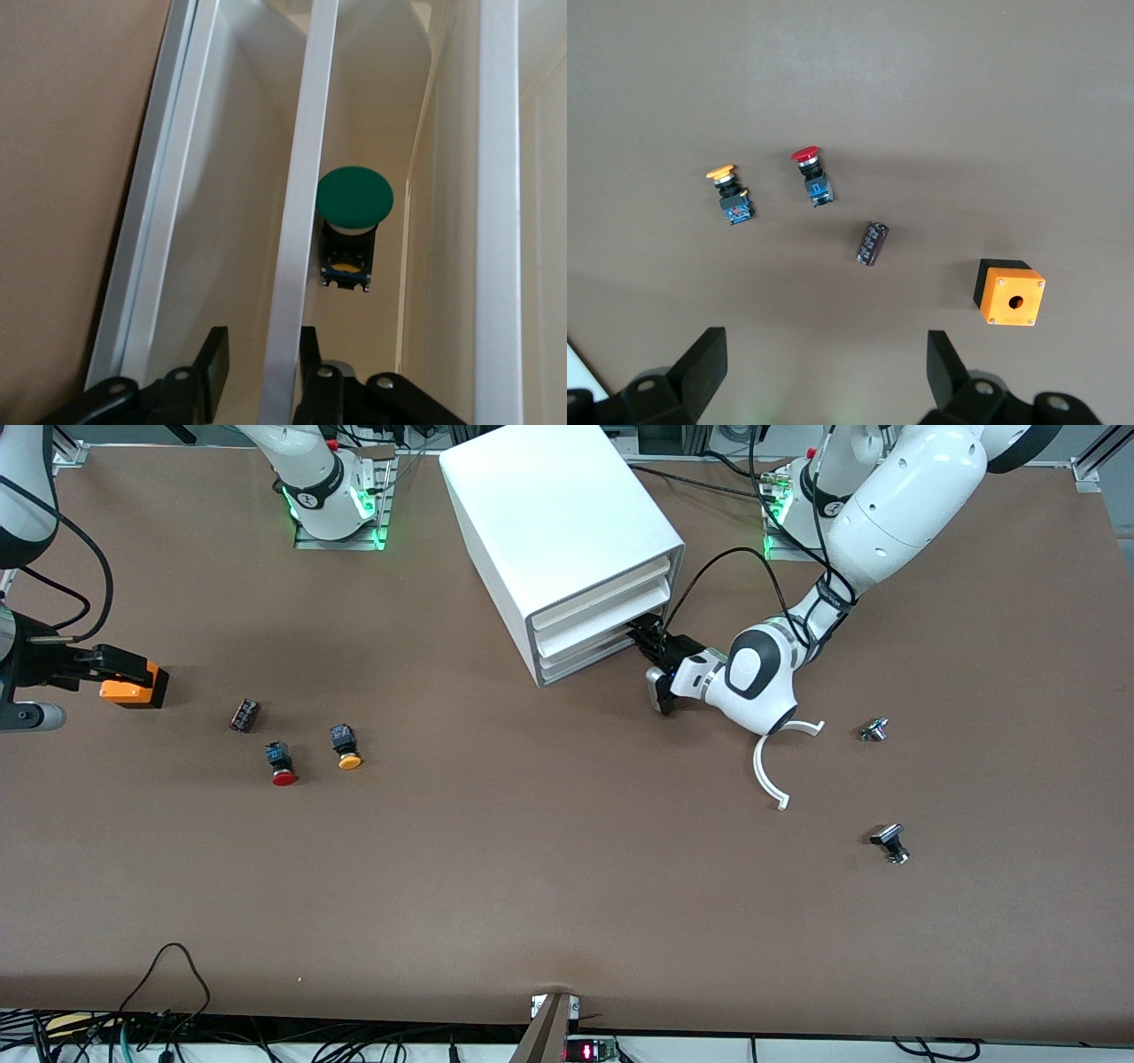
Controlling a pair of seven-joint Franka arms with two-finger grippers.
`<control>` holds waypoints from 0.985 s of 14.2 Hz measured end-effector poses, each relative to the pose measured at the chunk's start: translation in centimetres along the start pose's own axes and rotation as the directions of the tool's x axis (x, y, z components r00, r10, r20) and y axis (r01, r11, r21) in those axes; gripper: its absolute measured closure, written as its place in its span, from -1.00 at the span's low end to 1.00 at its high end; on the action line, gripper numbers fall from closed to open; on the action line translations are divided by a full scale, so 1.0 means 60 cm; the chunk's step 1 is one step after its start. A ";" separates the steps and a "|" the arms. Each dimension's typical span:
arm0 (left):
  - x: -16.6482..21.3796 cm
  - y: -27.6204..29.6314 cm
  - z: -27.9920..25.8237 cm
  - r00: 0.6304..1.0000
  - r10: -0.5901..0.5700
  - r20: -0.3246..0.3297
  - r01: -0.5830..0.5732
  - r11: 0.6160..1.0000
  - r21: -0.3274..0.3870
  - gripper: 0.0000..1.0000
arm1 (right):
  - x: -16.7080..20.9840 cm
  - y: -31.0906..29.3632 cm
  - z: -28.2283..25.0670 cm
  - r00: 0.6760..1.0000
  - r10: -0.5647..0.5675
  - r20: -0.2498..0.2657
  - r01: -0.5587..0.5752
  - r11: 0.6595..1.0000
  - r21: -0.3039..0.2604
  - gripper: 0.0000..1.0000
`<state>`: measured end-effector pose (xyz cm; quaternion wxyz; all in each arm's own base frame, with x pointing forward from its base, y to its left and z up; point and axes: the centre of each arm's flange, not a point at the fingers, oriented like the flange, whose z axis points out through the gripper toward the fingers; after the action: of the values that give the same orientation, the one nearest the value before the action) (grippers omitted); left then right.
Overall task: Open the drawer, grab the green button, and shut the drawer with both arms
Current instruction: 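Pull the drawer open with the left gripper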
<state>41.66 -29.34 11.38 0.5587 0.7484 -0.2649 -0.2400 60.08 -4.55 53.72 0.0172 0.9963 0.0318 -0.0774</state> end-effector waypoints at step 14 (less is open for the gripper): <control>-0.005 -0.003 -0.027 0.999 -0.009 -0.038 0.008 1.000 -0.026 0.84 | 0.005 -0.016 -0.003 1.000 -0.017 -0.018 0.017 1.000 -0.005 -1.00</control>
<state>42.50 -27.93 11.63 0.5721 0.7468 -0.2479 -0.2316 60.36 -3.57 53.85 0.0185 0.9967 0.0404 -0.0686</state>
